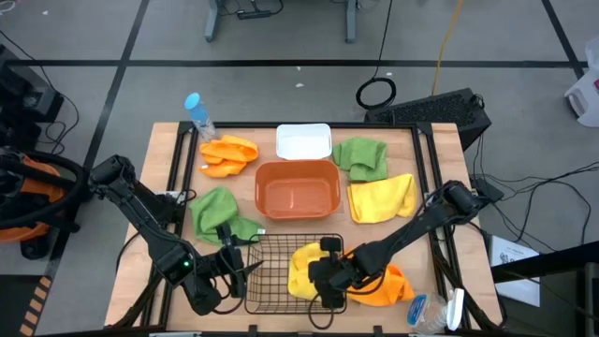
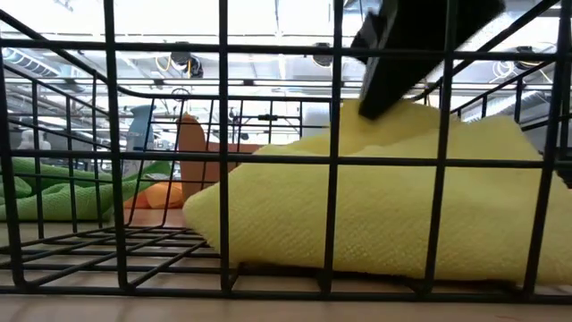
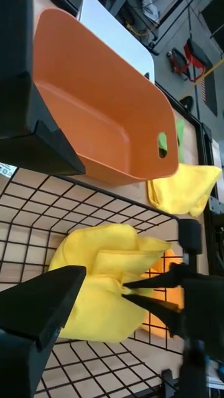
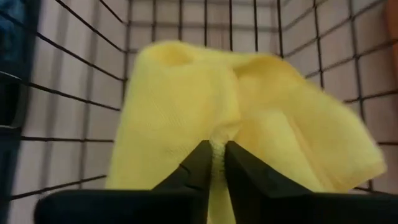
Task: Sort microfiber towel by color & place in baskets
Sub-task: Put the left yellow microfiber cloth into the black wire basket, then put the yellow microfiber cloth into the black wire basket
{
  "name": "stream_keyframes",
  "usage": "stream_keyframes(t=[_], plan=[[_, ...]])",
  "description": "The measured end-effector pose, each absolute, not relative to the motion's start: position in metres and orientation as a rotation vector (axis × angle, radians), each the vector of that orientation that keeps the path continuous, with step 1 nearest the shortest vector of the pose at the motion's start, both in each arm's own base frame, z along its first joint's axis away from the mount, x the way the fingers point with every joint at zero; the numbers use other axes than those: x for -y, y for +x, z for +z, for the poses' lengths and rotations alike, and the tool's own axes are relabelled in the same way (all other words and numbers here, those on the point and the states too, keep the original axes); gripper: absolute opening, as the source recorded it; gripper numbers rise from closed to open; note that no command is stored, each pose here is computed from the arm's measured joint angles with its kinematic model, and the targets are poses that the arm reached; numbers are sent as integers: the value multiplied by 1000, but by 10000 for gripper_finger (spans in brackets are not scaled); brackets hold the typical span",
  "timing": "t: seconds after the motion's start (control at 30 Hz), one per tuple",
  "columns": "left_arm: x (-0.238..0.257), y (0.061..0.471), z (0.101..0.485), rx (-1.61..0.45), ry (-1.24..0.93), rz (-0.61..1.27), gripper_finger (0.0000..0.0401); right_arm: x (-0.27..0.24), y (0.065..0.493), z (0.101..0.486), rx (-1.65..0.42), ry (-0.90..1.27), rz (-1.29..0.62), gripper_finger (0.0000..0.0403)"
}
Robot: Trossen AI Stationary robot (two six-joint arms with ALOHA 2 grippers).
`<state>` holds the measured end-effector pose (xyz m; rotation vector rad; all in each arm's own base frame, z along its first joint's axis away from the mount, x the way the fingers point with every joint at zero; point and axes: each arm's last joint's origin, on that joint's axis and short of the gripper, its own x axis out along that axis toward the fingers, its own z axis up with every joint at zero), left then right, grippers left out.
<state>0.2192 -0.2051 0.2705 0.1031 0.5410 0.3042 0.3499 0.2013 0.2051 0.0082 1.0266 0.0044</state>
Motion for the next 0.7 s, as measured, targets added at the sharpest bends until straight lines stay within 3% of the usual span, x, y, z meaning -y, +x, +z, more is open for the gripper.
stream_keyframes(t=[0.5, 0.7], plan=[[205, 219, 270, -541, 102, 305, 256, -201, 323, 257, -926, -16, 43, 157], [205, 219, 270, -541, 99, 305, 256, -194, 290, 278, -945, -83, -117, 175]])
